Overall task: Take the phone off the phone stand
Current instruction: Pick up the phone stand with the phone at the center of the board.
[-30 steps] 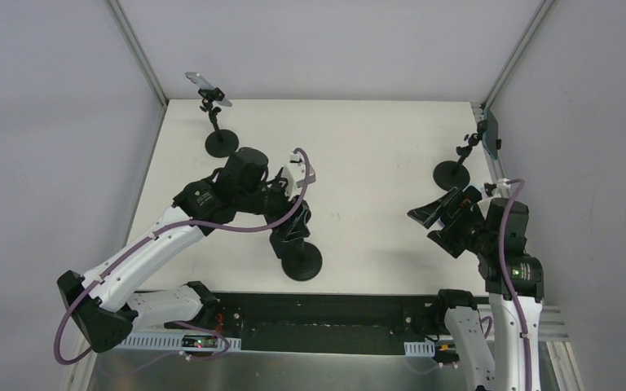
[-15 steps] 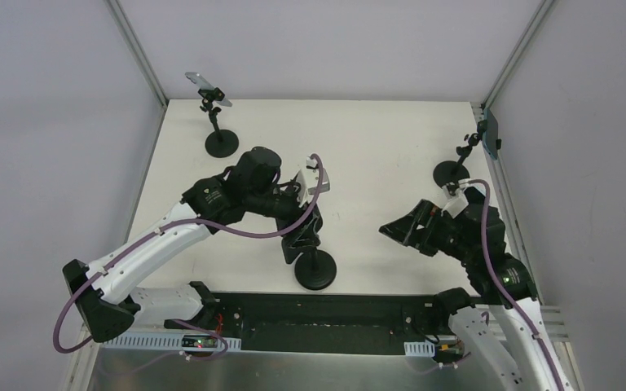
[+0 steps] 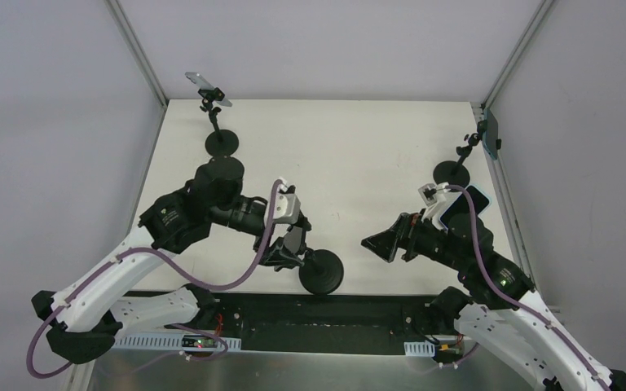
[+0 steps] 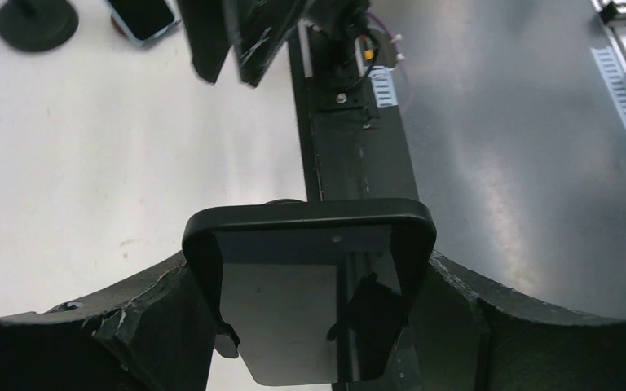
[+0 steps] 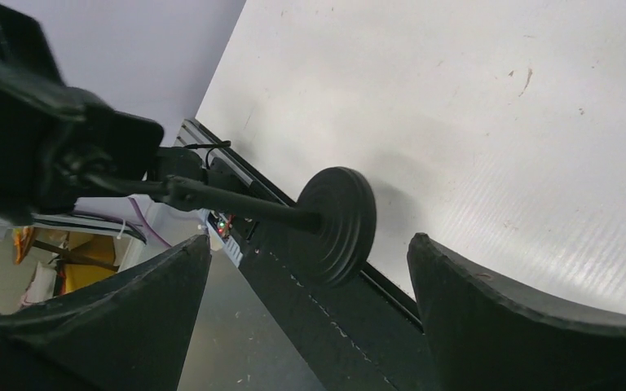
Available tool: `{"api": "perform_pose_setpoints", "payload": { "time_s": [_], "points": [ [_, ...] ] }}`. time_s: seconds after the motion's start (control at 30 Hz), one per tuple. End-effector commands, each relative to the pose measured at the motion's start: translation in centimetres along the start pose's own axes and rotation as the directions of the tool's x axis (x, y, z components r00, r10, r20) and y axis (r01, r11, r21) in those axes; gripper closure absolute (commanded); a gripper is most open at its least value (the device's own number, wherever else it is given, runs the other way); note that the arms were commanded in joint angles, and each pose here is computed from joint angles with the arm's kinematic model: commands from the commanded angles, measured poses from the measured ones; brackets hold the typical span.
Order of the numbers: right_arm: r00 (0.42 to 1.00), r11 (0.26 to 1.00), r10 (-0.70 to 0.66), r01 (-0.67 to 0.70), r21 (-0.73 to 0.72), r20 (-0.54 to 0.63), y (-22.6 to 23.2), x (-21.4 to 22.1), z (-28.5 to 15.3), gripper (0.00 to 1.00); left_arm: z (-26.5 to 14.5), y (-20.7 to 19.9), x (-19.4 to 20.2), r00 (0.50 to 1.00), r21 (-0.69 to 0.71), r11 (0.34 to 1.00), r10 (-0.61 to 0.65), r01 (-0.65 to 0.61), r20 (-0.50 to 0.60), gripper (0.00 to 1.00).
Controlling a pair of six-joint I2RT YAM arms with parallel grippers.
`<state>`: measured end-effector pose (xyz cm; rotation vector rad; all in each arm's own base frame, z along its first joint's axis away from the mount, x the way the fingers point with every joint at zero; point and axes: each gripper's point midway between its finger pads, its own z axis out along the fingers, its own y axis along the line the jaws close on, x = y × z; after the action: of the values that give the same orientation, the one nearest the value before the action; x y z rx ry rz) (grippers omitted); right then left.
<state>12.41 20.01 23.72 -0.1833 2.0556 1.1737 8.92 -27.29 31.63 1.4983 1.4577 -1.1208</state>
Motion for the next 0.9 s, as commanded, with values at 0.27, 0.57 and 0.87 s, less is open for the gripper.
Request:
{"api": "perform_pose_setpoints", "payload": {
  "time_s": [0.27, 0.57, 0.87],
  "points": [
    [0.983, 0.981, -0.180, 0.182, -0.069, 0.031, 1.7, -0.4, -1.2, 0.06, -3.2, -7.6, -5.1, 0.911, 0.268, 0.890, 0.289, -0.369, 0.293, 1.00],
    [0.947, 0.944, -0.320, 0.319, -0.083, -0.001, 2.2, 0.6, -1.2, 0.06, -3.9, -9.3, -5.2, 0.892, 0.332, 0.850, 0.296, -0.409, 0.341, 1.00],
    [0.910, 0.904, -0.408, 0.415, -0.108, 0.078, 4.8, -0.3, -1.0, 0.07, -4.3, -9.9, -5.4, 0.890, 0.355, 0.839, 0.287, -0.413, 0.355, 1.00]
  ]
}}
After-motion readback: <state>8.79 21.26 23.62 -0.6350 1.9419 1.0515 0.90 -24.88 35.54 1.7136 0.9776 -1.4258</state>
